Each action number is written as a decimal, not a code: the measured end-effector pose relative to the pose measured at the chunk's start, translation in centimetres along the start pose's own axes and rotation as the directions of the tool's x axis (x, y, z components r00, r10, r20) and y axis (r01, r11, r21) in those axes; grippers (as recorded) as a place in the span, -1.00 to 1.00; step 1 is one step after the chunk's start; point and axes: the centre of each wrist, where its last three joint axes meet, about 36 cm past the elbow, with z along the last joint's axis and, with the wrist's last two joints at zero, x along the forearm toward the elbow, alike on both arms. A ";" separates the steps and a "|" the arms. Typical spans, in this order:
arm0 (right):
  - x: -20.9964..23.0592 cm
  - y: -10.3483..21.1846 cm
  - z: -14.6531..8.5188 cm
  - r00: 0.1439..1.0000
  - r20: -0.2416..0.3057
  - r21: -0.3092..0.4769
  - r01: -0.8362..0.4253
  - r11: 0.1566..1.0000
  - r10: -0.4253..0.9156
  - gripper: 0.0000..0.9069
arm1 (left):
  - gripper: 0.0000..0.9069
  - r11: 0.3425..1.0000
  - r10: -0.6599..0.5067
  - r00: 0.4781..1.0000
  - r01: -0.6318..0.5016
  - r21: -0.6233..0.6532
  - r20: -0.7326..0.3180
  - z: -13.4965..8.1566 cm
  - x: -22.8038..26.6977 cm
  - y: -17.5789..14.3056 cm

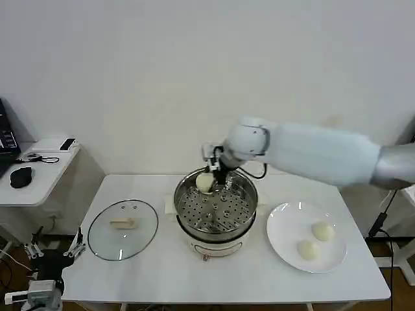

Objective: Take steamed baozi put them in steamer then cover it.

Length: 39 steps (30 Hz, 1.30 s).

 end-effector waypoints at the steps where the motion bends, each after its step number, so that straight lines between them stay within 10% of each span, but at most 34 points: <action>1: -0.5 0.0 -0.3 1.000 -0.003 -0.005 0.006 1.000 -0.006 0.47 | 1.00 1.000 -0.001 1.000 0.001 0.001 -0.001 0.0 0.0 0.0; 18: -6.3 1.0 -2.7 0.997 -0.029 -0.046 0.076 0.996 -0.078 0.49 | 1.00 1.000 -0.005 1.000 0.005 0.007 -0.004 0.2 -0.2 0.0; 21: -6.5 1.0 -2.8 0.997 -0.029 -0.051 0.075 0.996 -0.077 1.00 | 1.00 1.000 -0.005 1.000 0.005 0.007 -0.005 0.3 -0.2 0.0; 25: -6.5 1.0 -2.8 0.997 -0.029 -0.050 0.074 0.996 -0.076 1.00 | 1.00 1.000 -0.004 1.000 0.004 0.007 -0.006 0.3 -0.2 0.0; 39: 0.7 -0.4 0.3 0.999 -0.032 -0.012 0.021 1.000 -0.021 1.00 | 1.00 1.000 0.009 1.000 -0.009 0.014 0.007 -0.1 -0.2 -0.4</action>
